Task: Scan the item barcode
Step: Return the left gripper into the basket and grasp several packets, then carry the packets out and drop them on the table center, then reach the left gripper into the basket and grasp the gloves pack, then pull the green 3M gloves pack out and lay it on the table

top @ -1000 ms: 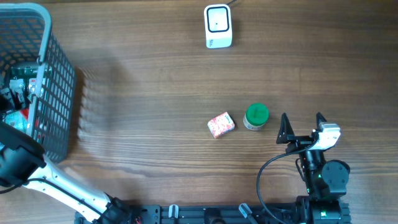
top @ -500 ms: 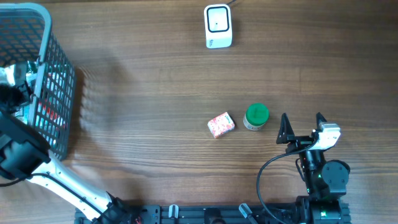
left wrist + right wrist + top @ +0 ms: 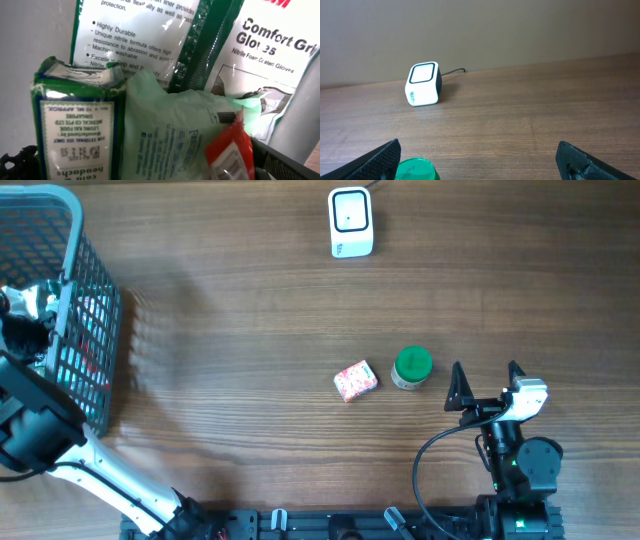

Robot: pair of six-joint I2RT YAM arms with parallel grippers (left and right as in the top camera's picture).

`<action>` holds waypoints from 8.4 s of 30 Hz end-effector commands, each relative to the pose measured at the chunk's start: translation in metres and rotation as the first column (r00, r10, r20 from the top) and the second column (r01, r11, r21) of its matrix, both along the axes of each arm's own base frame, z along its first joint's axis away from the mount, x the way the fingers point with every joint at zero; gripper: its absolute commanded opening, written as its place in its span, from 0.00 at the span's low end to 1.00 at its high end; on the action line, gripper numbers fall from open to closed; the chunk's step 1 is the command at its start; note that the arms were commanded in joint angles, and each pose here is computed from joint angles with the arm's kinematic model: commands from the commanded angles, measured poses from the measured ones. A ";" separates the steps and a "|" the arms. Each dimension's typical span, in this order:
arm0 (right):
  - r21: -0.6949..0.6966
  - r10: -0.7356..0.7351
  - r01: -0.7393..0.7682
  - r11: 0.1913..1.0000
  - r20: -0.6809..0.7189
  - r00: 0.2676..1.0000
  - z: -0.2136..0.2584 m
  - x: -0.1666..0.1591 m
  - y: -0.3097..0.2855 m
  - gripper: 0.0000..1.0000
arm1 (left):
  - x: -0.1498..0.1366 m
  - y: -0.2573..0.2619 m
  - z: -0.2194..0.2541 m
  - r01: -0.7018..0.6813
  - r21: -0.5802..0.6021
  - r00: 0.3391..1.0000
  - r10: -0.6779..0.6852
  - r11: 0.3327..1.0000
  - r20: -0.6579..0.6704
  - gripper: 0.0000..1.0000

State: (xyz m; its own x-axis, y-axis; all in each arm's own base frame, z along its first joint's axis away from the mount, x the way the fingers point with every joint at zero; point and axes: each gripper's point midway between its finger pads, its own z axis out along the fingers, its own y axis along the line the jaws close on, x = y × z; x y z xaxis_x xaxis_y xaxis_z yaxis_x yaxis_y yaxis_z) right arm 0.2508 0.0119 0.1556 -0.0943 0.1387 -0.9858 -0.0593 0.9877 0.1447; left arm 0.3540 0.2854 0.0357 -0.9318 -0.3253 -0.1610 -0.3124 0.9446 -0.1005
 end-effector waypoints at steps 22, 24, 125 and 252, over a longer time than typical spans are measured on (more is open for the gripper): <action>0.017 -0.016 0.016 1.000 0.002 1.000 0.000 0.000 -0.003 0.99 | -0.005 0.025 0.018 -0.012 0.227 1.000 0.018 0.974 -0.025 1.00; 0.018 -0.016 0.016 1.000 0.002 1.000 0.000 0.000 -0.003 1.00 | -0.006 0.025 0.018 -0.012 0.228 0.999 0.019 0.974 -0.031 1.00; 0.017 -0.016 0.016 1.000 0.002 1.000 0.000 0.000 -0.003 1.00 | -0.022 -0.460 -0.003 0.244 0.054 0.967 -0.239 0.968 -0.086 0.19; 0.017 -0.016 0.016 1.000 0.002 1.000 0.000 0.000 -0.003 1.00 | -0.014 -0.391 0.005 0.488 0.163 0.855 -0.432 0.858 -0.286 0.07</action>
